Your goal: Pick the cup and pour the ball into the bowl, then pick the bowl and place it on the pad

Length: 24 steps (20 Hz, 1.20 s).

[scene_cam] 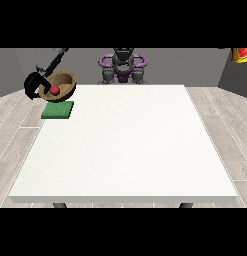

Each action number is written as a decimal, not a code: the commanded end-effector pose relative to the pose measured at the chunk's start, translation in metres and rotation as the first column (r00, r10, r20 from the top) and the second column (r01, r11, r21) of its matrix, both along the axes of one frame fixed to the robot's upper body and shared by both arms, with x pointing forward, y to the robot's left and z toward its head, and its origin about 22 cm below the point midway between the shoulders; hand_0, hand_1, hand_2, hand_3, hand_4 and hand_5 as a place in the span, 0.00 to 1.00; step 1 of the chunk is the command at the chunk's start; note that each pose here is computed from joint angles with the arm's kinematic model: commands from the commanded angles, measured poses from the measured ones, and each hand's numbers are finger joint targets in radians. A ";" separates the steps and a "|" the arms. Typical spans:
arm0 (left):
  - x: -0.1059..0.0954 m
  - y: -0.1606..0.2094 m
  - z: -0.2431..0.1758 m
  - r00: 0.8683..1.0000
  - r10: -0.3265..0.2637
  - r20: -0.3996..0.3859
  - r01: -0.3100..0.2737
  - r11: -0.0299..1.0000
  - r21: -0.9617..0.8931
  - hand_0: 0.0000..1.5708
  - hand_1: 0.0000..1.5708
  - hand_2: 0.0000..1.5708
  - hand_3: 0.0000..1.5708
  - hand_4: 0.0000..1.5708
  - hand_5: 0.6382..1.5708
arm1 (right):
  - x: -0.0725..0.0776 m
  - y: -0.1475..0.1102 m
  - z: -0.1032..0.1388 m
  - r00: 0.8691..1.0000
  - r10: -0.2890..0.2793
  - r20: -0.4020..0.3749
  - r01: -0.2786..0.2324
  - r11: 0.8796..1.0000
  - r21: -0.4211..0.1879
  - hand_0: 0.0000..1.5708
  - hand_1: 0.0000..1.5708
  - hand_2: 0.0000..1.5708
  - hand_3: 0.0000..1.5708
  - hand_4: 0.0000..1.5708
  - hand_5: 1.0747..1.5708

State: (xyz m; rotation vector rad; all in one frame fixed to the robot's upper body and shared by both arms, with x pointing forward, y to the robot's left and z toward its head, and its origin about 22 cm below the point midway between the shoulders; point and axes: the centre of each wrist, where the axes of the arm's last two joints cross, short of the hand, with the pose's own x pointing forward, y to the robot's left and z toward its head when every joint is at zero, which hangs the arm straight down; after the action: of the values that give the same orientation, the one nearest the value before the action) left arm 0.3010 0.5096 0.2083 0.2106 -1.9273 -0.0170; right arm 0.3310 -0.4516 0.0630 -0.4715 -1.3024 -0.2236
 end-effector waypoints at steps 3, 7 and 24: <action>0.000 -0.001 -0.001 1.000 0.010 0.003 -0.010 1.000 0.011 0.00 0.00 0.00 0.00 0.76 0.98 | 0.002 -0.006 -0.004 1.000 -0.009 0.011 0.009 0.998 0.069 1.00 1.00 1.00 0.38 0.64 1.00; -0.005 0.001 0.023 1.000 0.005 0.025 -0.006 1.000 0.018 0.00 0.00 0.00 0.00 0.76 0.99 | -0.007 -0.026 -0.004 0.991 -0.131 -0.013 0.132 0.986 0.107 1.00 1.00 1.00 0.64 0.34 0.99; -0.016 0.026 0.021 0.998 0.019 0.057 -0.021 0.999 0.030 0.00 0.00 0.00 0.00 0.76 0.99 | 0.023 0.001 0.015 0.969 -0.206 0.136 0.204 0.979 0.025 0.80 0.80 0.86 0.58 0.07 0.92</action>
State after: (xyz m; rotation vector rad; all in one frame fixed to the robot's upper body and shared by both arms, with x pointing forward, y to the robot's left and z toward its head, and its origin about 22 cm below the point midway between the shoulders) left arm 0.2893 0.5275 0.2191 0.2442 -1.9825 -0.0180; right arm 0.3485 -0.4558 0.0720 -0.5333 -1.3641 -0.4581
